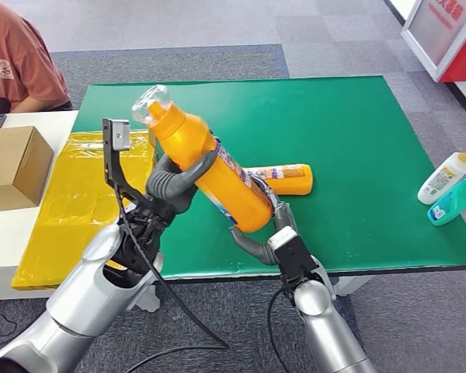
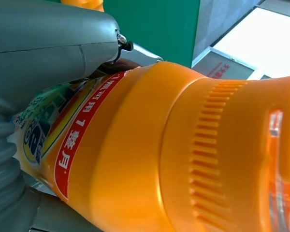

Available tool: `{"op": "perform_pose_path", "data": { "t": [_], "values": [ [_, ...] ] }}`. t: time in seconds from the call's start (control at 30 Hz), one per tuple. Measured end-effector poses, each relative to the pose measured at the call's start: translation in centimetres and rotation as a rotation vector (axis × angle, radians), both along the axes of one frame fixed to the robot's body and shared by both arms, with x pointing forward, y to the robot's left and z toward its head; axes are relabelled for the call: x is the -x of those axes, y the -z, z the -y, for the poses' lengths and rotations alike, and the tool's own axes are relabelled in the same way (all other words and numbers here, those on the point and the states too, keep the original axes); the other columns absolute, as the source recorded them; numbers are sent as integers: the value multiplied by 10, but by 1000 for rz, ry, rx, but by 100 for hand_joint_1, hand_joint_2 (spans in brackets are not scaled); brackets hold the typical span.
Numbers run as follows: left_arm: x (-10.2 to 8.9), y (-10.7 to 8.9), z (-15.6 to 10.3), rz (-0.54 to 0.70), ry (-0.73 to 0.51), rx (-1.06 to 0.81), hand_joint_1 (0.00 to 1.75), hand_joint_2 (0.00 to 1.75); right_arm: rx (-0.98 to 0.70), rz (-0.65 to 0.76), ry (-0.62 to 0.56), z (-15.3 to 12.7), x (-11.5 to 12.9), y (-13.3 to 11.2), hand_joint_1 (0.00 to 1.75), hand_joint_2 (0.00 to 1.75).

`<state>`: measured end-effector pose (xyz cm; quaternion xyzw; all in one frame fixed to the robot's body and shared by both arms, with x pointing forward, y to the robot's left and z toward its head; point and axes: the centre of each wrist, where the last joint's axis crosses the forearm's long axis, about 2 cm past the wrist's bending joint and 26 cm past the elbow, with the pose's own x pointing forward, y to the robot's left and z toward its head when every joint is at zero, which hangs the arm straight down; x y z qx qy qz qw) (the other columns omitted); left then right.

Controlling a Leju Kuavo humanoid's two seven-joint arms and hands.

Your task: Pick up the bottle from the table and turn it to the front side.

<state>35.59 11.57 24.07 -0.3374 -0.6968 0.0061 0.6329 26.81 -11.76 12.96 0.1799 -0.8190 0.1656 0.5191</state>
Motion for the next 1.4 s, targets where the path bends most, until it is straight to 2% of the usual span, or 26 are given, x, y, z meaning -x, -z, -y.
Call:
{"op": "perform_pose_path", "data": {
  "t": [0.27, 0.3, 0.4, 0.43, 0.6, 0.77, 0.9, 1.1, 1.4],
  "values": [
    [0, 2, -1, 29, -46, -33, 175, 175, 0, 0, 5, 0, 0, 0, 175, 175],
    [1, 3, -2, 44, -67, -48, 175, 175, 0, 0, 8, 0, 0, 0, 170, 175],
    [1, 7, -5, 102, -143, -102, 175, 175, -1, 2, 22, 1, -2, -2, 39, 175],
    [1, 8, -8, 122, -170, -120, 175, 175, -2, 1, 29, 1, -3, -2, 0, 175],
    [-7, 16, -35, 210, -336, -232, 175, 175, -8, -21, 84, 10, -6, 0, 0, 175],
    [-5, 30, -58, 392, -544, -493, 175, 175, 2, -63, 149, 24, -8, 5, 0, 175],
    [-2, 40, -74, 471, -645, -689, 175, 175, 20, -80, 179, 32, -8, 9, 0, 175],
    [1, 50, -93, 489, -703, -914, 175, 175, 33, -100, 198, 38, -6, 13, 0, 175],
    [0, 71, -105, 491, -748, -1297, 175, 175, 33, -100, 202, 38, -9, 9, 0, 175]
  ]
}}
